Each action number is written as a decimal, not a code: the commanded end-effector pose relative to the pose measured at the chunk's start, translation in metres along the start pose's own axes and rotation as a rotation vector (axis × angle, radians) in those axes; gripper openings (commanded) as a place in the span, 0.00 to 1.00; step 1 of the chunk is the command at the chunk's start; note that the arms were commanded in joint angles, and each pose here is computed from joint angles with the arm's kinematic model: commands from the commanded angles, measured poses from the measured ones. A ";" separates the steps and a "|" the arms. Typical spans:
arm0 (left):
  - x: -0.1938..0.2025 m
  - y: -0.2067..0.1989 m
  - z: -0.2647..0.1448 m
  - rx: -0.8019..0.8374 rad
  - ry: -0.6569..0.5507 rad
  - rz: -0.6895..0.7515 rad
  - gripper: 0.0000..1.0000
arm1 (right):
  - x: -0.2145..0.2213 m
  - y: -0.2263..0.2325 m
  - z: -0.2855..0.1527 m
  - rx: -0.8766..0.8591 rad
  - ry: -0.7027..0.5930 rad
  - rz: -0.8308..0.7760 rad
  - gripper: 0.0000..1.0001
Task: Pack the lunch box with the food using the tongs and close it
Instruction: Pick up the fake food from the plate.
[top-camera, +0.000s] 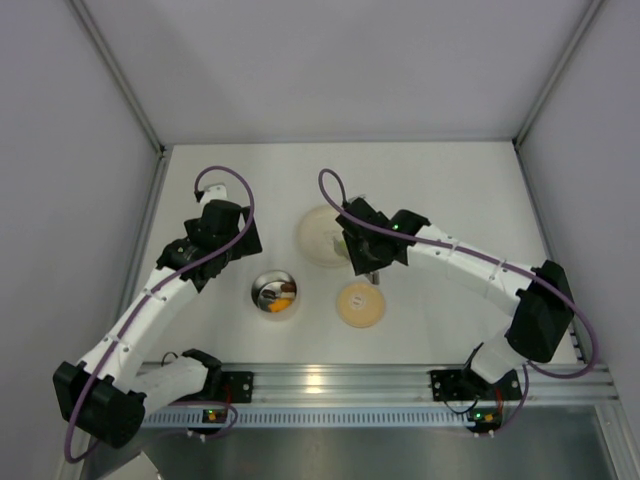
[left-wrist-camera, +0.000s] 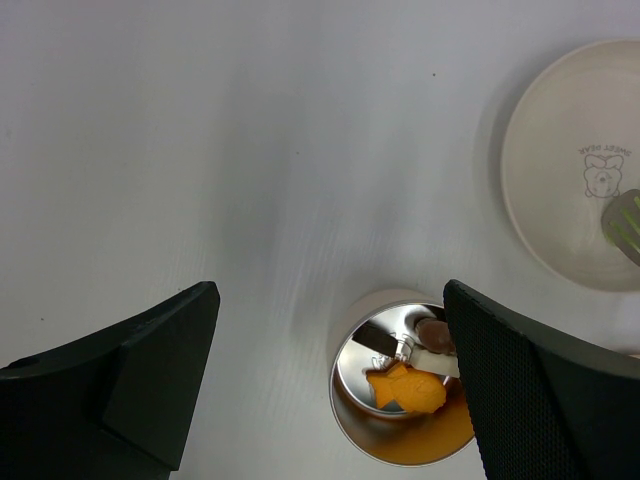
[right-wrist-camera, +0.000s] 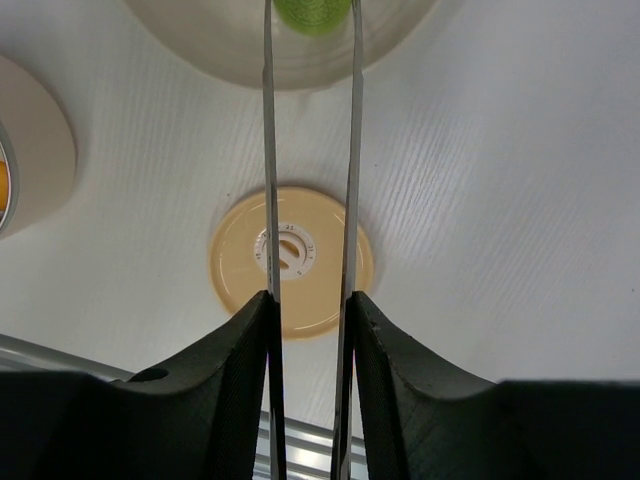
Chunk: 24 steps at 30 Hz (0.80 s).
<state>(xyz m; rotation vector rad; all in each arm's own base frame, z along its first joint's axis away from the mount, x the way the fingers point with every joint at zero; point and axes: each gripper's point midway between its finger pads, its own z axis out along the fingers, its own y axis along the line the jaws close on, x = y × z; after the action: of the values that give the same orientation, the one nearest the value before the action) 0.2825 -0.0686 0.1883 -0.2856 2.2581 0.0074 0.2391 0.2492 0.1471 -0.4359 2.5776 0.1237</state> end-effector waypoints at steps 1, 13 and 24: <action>-0.011 -0.003 -0.003 0.012 -0.030 -0.023 0.99 | -0.013 0.005 -0.001 -0.031 -0.047 0.007 0.33; -0.011 -0.004 -0.003 0.014 -0.026 -0.022 0.99 | -0.042 0.011 -0.027 -0.058 -0.110 0.023 0.30; -0.012 -0.004 -0.003 0.016 -0.031 -0.024 0.99 | -0.050 0.034 -0.063 -0.152 -0.156 0.017 0.30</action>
<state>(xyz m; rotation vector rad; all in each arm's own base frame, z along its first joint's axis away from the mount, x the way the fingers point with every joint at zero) 0.2825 -0.0686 0.1882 -0.2854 2.2583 0.0070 0.2497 0.2724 0.1918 -0.4253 2.4946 0.2431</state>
